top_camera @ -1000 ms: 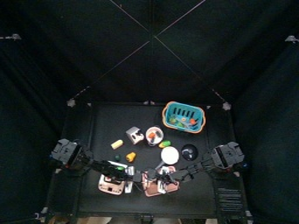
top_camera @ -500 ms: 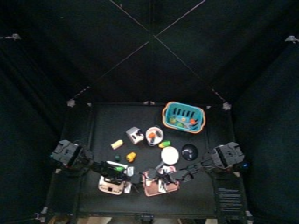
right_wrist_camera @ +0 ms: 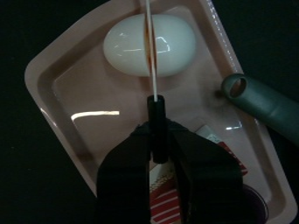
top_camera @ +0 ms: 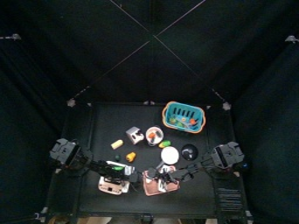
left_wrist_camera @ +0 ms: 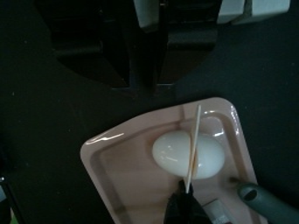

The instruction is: Cut egg

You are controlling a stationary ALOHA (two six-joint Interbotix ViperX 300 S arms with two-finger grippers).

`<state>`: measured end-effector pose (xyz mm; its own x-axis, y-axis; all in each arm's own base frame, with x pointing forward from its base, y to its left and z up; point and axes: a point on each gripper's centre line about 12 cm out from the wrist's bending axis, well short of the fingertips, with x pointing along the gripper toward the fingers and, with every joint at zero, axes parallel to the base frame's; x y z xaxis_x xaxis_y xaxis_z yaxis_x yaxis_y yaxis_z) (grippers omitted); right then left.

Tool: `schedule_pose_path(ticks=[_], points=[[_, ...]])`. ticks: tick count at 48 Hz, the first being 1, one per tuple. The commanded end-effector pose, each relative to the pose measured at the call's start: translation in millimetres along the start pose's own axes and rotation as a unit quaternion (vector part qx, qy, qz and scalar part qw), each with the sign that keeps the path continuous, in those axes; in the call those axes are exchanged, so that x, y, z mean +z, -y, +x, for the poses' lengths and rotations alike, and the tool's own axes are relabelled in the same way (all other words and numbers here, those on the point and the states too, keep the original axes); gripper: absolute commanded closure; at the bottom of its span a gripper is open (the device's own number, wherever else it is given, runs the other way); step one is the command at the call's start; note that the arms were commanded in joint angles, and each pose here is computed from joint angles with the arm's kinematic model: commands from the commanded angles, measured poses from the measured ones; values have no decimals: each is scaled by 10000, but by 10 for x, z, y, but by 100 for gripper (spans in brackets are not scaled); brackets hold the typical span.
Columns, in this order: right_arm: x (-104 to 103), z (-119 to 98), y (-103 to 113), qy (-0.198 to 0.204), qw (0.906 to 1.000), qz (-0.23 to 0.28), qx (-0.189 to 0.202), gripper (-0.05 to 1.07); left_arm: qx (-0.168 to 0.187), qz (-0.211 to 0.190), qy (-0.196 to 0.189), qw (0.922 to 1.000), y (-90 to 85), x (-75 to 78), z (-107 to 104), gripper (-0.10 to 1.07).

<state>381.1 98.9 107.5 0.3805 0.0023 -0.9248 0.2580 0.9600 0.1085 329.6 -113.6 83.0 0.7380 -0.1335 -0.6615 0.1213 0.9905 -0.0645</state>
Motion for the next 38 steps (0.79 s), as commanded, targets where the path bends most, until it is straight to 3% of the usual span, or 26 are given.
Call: schedule_pose_path(ticks=[1,7,22,38], points=[[148,-245,-68,273,9995,8,145,57,38,-57,403,9992,-39,171,-121,34],[177,-298,-76,279,9996,-50,81,57,195,-121,562,9982,-170,213,-165,34],[222,-312,-94,357,9992,-140,61,57,436,29,459,9980,-426,178,-32,34],[208,-289,-88,330,9993,-145,47,57,396,188,572,9974,-427,293,36,34]])
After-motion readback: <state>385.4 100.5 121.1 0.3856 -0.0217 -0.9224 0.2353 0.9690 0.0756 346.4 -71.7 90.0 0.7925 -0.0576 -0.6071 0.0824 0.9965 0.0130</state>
